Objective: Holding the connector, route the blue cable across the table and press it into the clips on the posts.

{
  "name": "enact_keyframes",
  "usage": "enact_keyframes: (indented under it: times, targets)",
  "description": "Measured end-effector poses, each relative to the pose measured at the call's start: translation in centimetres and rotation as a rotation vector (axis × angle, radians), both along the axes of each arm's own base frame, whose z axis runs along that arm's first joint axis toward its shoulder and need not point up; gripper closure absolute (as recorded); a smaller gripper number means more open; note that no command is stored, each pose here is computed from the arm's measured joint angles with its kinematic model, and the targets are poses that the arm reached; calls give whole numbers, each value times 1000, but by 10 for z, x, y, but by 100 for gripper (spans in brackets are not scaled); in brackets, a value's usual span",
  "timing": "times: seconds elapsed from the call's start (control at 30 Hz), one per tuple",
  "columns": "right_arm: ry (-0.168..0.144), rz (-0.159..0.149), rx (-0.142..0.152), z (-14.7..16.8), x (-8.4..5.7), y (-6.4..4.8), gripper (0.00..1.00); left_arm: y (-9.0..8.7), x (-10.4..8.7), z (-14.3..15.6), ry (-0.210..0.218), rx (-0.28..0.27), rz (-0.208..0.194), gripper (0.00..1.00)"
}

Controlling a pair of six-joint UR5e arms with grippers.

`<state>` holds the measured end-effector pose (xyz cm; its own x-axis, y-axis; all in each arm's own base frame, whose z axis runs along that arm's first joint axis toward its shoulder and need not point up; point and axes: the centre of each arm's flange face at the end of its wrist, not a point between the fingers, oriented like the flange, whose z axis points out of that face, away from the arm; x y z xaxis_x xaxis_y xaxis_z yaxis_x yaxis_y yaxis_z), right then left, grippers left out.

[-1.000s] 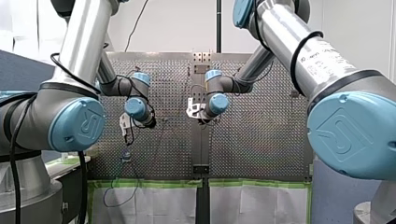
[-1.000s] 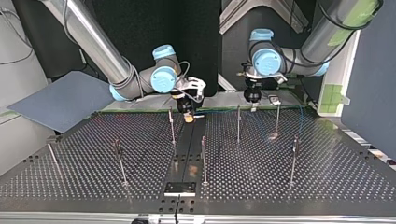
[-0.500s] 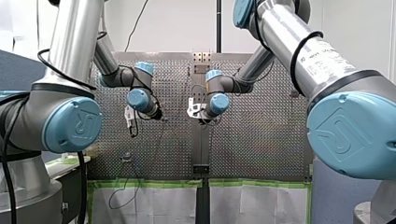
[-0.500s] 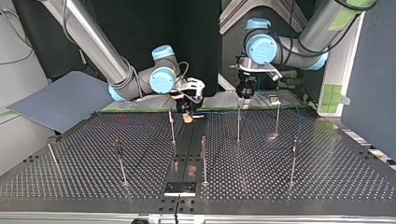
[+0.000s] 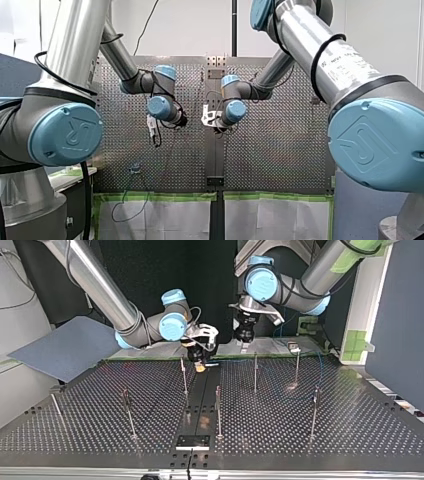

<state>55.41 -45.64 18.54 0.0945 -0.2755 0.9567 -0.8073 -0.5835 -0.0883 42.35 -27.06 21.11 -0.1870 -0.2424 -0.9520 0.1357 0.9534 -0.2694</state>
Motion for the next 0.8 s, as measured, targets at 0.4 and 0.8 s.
enact_keyframes:
  times: [0.4,0.8]
  targets:
    - [0,-3,-2,0,-2,-3,100,-13,30,-6,12,5,-3,1]
    - [1,-4,-3,0,-3,-3,100,-27,57,-12,-4,-10,-7,1]
